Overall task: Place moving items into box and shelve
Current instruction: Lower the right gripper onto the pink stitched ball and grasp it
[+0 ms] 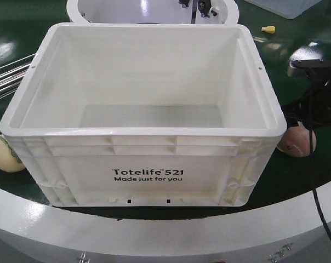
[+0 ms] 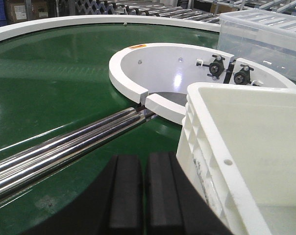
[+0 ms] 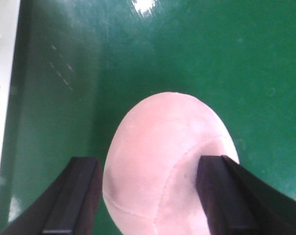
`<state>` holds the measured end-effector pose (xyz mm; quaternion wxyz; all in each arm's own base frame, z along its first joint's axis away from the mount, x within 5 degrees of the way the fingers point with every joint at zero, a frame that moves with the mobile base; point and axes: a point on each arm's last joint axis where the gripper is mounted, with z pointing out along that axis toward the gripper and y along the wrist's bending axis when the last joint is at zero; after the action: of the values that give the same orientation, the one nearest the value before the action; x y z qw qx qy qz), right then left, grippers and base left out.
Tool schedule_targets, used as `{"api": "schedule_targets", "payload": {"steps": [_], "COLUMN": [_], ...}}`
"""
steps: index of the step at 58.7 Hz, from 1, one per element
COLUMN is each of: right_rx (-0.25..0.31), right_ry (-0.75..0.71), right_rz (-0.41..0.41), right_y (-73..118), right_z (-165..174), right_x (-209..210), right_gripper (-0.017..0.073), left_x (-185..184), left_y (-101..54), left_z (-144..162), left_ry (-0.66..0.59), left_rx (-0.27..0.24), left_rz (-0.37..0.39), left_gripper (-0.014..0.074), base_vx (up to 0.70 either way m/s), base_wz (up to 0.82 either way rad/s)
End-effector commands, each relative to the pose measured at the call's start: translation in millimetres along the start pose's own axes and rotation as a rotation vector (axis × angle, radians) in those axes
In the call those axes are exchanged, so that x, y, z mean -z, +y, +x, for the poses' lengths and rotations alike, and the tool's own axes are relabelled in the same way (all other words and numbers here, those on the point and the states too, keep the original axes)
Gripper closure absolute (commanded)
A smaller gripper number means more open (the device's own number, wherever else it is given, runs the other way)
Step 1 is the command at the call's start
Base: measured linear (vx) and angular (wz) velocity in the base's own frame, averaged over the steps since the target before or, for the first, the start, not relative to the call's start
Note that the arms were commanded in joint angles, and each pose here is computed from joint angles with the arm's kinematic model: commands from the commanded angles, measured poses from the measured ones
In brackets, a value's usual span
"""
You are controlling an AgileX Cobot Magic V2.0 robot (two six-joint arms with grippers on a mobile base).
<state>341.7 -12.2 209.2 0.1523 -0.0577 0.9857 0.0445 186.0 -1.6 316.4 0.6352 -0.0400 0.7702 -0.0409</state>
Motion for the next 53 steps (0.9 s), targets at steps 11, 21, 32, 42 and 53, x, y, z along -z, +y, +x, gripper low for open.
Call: {"api": "schedule_targets", "payload": {"steps": [11,21,32,42,53], "right_rx": [0.011,0.014,0.026,0.026,0.044], "right_ry": [-0.021,-0.016,-0.018,-0.051,-0.197], "right_rz": [-0.005,-0.002,0.014,0.017,0.045], "right_y": [0.6,0.5,-0.9,0.8,5.3], "right_z": [-5.7,-5.3,-5.4,-5.7,-13.0], "right_x": [7.1,7.1,7.7,19.7,68.7], "right_gripper": [0.0137,0.0397,0.0571,0.0568,0.0567], "left_x": [3.0,3.0,3.3,3.3,3.3], "left_y": [-4.6,-4.6,-4.7,-4.7,-4.7], "left_z": [-18.6,-18.6,-18.7,-18.7,-18.7], "left_ry": [-0.104,-0.104,-0.105,-0.105,-0.105], "left_rx": [0.010,0.011,0.011,0.011,0.011], "left_rz": [0.041,0.041,0.041,0.041,0.041], "left_gripper": [0.0380,0.0380,0.0380,0.0380,0.0380], "base_vx": [0.00,0.00,0.00,0.00,0.00], "base_wz": [0.00,0.00,0.00,0.00,0.00]}}
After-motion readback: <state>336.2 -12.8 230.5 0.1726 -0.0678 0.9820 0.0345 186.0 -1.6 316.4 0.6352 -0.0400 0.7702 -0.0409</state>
